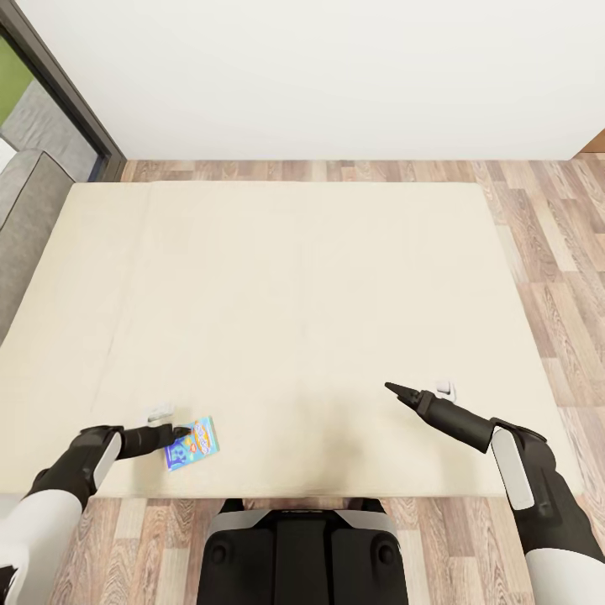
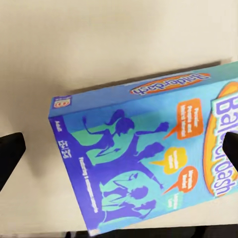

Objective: Put all the toys in the child's room - the three board games (two on the bed and one on the table), the two jigsaw puzzles on the table, and the tennis ball on the table - inside the toy box on the table in the child's room.

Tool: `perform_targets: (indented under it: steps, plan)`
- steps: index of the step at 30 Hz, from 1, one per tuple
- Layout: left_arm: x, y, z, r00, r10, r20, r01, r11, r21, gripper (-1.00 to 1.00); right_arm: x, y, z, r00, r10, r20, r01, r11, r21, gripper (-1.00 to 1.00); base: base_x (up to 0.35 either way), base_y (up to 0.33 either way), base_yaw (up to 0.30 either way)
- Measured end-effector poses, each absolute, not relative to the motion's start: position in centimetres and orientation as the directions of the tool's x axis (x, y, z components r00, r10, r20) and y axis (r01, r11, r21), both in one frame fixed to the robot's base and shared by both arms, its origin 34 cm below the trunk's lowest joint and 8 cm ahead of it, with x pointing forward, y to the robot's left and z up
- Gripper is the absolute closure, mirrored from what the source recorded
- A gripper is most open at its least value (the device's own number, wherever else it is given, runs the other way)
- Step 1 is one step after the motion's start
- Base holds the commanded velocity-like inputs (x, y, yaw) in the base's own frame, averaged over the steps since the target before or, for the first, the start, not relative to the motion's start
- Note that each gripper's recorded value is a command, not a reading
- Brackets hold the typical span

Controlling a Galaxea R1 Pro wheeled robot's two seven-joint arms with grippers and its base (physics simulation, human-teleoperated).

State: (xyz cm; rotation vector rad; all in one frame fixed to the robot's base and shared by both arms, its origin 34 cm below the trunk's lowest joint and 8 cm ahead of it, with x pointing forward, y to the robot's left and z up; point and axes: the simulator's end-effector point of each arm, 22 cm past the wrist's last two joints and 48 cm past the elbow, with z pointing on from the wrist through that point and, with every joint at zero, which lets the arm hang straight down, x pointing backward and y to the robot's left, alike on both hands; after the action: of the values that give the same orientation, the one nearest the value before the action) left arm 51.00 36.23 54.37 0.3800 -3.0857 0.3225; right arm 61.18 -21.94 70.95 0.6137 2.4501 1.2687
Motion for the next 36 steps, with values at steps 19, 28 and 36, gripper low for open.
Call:
perform_targets:
  steps: [19, 28, 36]
  plan:
    - [49.1, 37.0, 53.7, -0.966, -0.247, 0.077, -0.256, 0.955, -0.147, -1.00, 61.2, -21.9, 70.9, -0.859, 0.506, -0.078, 0.228, 0.515, 0.826, -1.00, 0.000, 0.000, 0.000]
    - [49.2, 37.0, 53.6, -0.967, -0.244, 0.072, -0.252, 0.956, -0.147, -1.00, 61.2, -21.9, 71.0, -0.859, 0.506, -0.078, 0.228, 0.515, 0.827, -1.00, 0.000, 0.000, 0.000]
    - [49.4, 35.6, 53.4, -0.969, -0.237, 0.064, -0.245, 0.955, -0.166, -1.00, 61.2, -21.9, 71.0, -0.859, 0.506, -0.079, 0.228, 0.515, 0.827, -1.00, 0.000, 0.000, 0.000]
